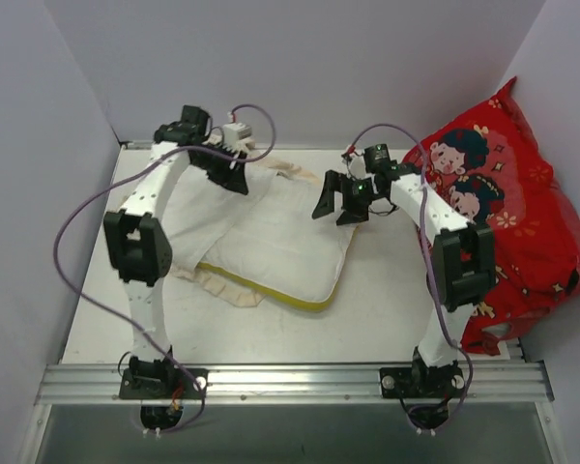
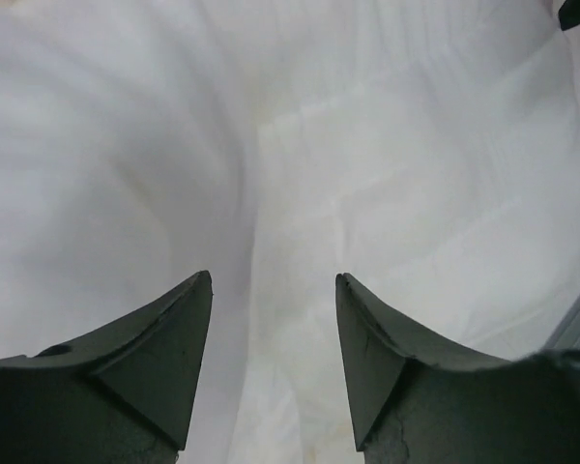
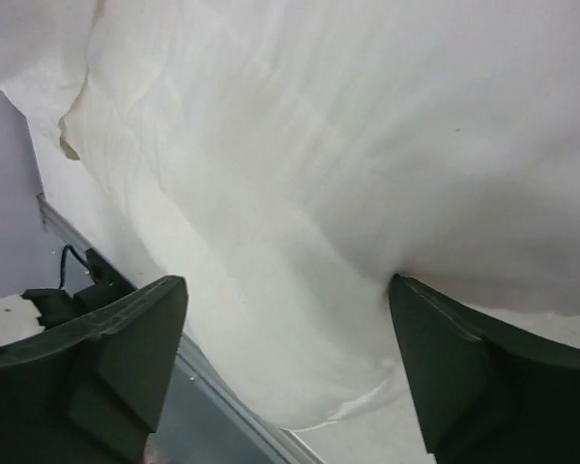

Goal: Put the pillow into the pillowcase

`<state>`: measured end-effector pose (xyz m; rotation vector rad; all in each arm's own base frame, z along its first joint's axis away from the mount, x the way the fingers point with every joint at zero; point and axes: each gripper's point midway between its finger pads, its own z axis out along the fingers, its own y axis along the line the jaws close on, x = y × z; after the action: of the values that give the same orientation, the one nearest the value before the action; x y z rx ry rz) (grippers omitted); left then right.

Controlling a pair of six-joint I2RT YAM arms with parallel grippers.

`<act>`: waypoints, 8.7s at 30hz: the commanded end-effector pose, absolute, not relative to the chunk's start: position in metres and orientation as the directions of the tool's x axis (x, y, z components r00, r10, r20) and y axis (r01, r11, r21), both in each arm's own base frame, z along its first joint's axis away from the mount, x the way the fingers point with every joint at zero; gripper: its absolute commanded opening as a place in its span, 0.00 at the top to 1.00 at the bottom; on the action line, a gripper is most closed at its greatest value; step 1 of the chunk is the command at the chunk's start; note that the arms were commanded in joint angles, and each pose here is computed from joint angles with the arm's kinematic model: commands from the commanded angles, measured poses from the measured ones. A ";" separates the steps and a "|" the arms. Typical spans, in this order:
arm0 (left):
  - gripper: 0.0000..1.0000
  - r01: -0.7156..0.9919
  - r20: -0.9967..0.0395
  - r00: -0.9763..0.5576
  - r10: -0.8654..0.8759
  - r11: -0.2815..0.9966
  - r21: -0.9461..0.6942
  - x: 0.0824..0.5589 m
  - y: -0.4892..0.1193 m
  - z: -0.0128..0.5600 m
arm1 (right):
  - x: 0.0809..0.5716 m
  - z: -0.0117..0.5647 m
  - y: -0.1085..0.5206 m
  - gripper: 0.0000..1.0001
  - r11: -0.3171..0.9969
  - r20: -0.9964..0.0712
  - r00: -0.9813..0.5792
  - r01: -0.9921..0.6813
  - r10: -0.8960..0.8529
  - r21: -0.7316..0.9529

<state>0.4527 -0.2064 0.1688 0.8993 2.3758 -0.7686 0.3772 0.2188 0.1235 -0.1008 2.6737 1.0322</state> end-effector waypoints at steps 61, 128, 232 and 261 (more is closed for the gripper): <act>0.96 0.804 -0.274 0.515 0.812 -0.347 0.483 0.272 -0.149 0.020 | 0.283 0.141 0.378 1.00 0.430 -0.517 -0.630 -0.775 -0.579 0.463; 1.00 0.940 -0.680 -0.268 0.683 0.030 -0.340 0.209 -0.360 0.149 | 0.266 0.135 0.241 0.74 0.470 0.005 -0.999 0.020 0.033 0.882; 0.42 0.825 -0.539 -0.422 0.729 0.555 0.105 0.514 -0.309 0.024 | 0.292 0.055 0.225 0.46 0.575 0.215 -0.958 0.287 0.190 0.766; 0.12 0.797 -0.914 -0.371 0.163 0.561 -0.223 0.477 -0.301 0.305 | 0.375 0.137 0.127 0.28 0.801 -0.258 -0.953 -0.027 0.161 0.599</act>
<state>0.4814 -0.3874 0.2219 0.7588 2.0001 -0.9482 0.3818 0.1426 0.1217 0.3236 2.6636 1.1180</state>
